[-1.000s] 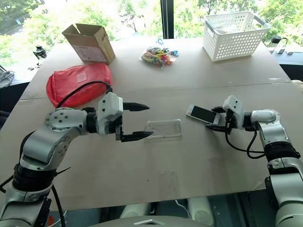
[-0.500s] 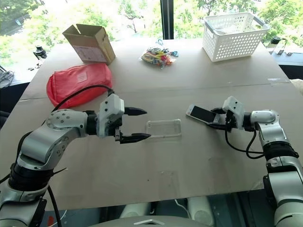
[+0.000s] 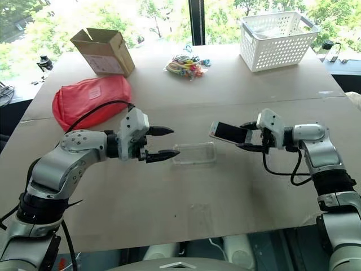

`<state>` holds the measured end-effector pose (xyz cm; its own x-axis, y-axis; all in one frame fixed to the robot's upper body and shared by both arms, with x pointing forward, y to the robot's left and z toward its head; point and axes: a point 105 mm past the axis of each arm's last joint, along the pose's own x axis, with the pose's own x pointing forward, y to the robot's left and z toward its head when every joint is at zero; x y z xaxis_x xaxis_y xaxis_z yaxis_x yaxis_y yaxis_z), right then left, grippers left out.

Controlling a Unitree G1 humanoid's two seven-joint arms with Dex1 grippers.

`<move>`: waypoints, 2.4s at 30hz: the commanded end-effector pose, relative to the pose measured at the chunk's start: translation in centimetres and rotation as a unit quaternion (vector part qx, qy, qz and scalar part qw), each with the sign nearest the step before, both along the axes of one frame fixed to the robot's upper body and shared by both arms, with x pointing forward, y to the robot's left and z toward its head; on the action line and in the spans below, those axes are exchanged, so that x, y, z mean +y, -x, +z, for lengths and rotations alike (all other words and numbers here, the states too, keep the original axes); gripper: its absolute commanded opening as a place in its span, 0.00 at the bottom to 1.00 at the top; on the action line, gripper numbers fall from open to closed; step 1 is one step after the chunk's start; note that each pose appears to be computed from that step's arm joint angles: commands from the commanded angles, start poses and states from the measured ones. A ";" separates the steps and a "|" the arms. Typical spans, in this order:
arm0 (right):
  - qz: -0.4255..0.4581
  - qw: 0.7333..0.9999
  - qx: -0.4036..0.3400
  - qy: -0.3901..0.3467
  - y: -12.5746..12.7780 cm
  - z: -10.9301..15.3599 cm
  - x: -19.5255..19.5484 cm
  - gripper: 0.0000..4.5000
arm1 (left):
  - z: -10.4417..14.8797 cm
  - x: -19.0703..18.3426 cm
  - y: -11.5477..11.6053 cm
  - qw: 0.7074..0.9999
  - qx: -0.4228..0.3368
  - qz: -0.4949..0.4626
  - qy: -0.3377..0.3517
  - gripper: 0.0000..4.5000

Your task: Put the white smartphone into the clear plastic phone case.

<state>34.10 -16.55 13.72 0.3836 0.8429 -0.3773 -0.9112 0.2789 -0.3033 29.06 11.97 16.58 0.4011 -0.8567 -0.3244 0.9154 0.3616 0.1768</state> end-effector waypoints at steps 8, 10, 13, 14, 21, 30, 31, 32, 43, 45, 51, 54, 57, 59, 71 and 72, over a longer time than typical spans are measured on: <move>0.104 0.992 -0.012 0.071 2.4 2.5 4.2 0.64 | 1.9 -2.4 -1.9 0.997 -0.030 -0.027 0.068 0.01; 0.108 0.990 -0.015 0.095 2.2 2.4 4.9 0.64 | 1.3 -2.5 -1.8 0.997 -0.026 -0.032 0.061 0.01; 0.114 0.986 -0.015 0.120 1.9 2.1 5.5 0.64 | -0.4 -2.4 -1.7 0.999 -0.014 -0.033 0.038 0.01; 0.116 0.985 -0.013 0.123 1.8 2.0 5.6 0.64 | -0.7 -2.4 -1.7 0.999 -0.012 -0.034 0.033 0.01; 0.147 0.976 -0.013 0.163 1.7 1.6 6.9 0.64 | -2.4 -2.5 -1.9 0.999 -0.014 -0.036 0.001 0.01; 0.157 0.971 -0.010 0.181 1.6 1.1 7.3 0.64 | -3.8 -4.4 -2.0 0.999 -0.006 -0.042 -0.005 0.01; 0.157 0.971 -0.009 0.182 1.5 1.1 7.3 0.64 | -4.2 -4.6 -2.0 0.999 -0.005 -0.045 -0.010 0.01; 0.156 0.971 -0.009 0.183 1.5 1.0 7.3 0.64 | -4.7 -4.8 -2.1 0.999 -0.002 -0.045 -0.015 0.01; 0.146 0.972 0.000 0.186 0.8 0.4 7.1 0.64 | -8.6 -3.7 -2.4 0.998 0.023 -0.028 -0.055 0.01; 0.149 0.971 0.003 0.187 0.8 0.2 7.2 0.64 | -9.0 -3.3 -2.4 0.997 0.027 -0.024 -0.062 0.01; 0.166 0.967 0.011 0.191 1.3 -0.2 7.5 0.64 | -10.2 -2.8 -1.9 0.996 0.047 -0.020 -0.068 0.01; 0.172 0.966 0.015 0.193 1.6 -0.4 7.5 0.64 | -10.6 -2.8 -1.6 0.996 0.052 -0.020 -0.071 0.01; 0.180 0.964 0.013 0.194 1.8 -0.5 7.6 0.64 | -10.9 -2.7 -1.3 0.995 0.055 -0.021 -0.074 0.01; 0.182 0.963 0.008 0.199 1.8 -0.6 7.6 0.64 | -11.0 -2.7 -1.2 0.995 0.058 -0.020 -0.074 0.01; 0.183 0.958 -0.006 0.222 1.9 -1.4 8.2 0.64 | -11.3 -2.4 -1.0 0.995 0.062 -0.012 -0.077 0.01; 0.188 0.956 -0.009 0.223 2.0 -1.4 8.3 0.64 | -11.4 -2.4 -1.0 0.995 0.063 -0.012 -0.077 0.01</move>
